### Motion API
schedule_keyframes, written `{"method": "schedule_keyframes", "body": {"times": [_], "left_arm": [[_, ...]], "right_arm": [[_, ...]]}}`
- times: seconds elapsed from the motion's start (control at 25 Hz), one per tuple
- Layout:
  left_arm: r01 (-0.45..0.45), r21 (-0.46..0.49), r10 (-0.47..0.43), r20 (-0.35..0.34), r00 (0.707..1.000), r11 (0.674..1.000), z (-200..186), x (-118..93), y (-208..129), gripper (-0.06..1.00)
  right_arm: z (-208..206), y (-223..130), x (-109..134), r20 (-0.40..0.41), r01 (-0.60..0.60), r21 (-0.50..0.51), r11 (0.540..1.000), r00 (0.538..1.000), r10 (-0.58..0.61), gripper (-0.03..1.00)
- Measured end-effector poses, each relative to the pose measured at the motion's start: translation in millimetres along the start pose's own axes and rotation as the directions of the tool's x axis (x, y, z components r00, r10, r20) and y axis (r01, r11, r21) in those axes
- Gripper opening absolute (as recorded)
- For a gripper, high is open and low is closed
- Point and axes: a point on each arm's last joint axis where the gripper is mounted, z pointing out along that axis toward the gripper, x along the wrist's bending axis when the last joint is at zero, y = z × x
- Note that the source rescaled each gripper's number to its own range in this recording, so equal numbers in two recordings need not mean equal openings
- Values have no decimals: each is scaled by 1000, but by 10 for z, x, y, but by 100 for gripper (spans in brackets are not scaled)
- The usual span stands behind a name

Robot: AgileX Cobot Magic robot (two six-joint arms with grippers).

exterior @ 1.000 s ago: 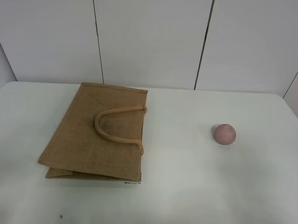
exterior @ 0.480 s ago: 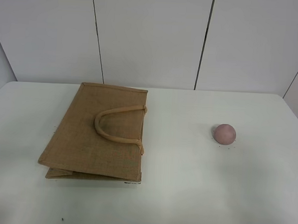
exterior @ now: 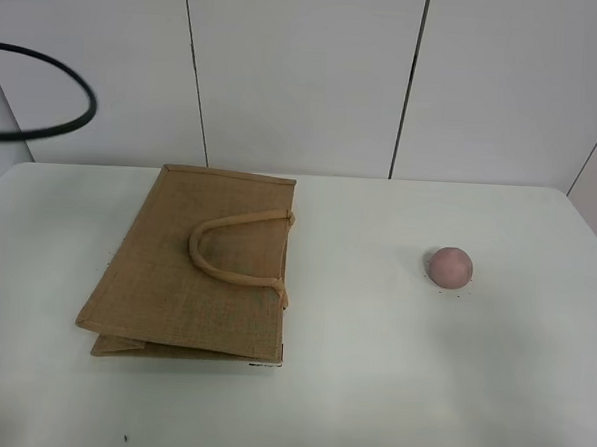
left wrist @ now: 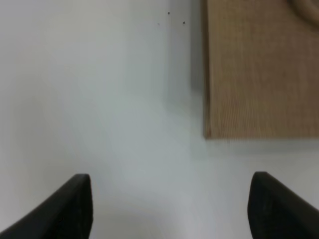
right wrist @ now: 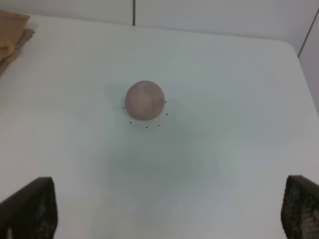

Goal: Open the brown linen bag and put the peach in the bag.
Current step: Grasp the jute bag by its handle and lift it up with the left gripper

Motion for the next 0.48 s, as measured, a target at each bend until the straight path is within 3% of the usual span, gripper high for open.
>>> {"method": "schedule_keyframes", "body": {"times": [0.24,0.48], "left_arm": [[18,122,-24,48,999,992,681,-42,840,86],[30,194,-49,95,994,981,1176,-328,1224,86]], "right_arm": [[0,0,0,0,0,0,1000,1000,0,100],[0,0,0,0,0,0,1000,1000,0,100]]}}
